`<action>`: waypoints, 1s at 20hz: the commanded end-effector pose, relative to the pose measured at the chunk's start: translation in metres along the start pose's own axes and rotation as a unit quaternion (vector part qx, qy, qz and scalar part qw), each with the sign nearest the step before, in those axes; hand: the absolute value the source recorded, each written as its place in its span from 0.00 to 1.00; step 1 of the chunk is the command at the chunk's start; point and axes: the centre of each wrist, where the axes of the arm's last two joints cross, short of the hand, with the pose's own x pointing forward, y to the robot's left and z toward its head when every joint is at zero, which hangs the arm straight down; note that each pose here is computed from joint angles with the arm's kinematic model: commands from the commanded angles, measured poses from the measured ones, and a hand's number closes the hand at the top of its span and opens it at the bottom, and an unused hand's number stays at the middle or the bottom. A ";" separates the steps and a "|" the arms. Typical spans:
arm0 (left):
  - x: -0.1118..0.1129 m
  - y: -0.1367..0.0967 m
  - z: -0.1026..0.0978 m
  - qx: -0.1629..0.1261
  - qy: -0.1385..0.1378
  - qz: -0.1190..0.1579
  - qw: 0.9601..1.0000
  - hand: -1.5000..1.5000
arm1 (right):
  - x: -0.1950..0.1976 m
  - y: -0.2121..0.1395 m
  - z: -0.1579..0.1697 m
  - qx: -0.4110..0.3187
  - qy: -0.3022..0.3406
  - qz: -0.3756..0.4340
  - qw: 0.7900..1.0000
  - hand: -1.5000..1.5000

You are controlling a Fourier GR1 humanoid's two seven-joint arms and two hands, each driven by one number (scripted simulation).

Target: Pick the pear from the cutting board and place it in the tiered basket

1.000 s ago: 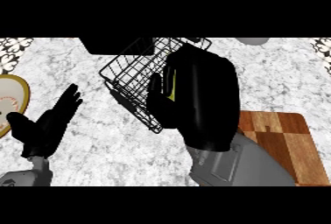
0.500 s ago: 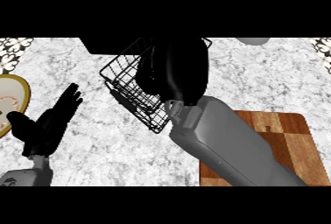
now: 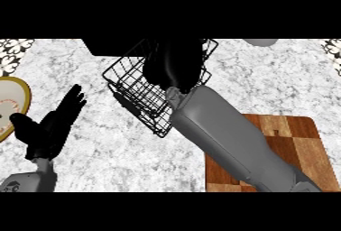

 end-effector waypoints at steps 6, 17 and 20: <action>0.012 0.015 0.006 -0.004 0.003 -0.009 1.000 0.50 | -0.009 0.017 -0.018 -0.108 0.035 -0.087 0.990 1.00; -0.002 -0.007 -0.003 -0.012 0.004 -0.010 1.000 0.50 | 0.001 0.031 -0.046 -0.103 0.032 -0.091 0.990 0.00; 0.004 -0.004 -0.009 -0.010 0.007 -0.004 1.000 0.50 | 0.008 0.027 -0.031 -0.112 0.042 -0.156 0.980 0.00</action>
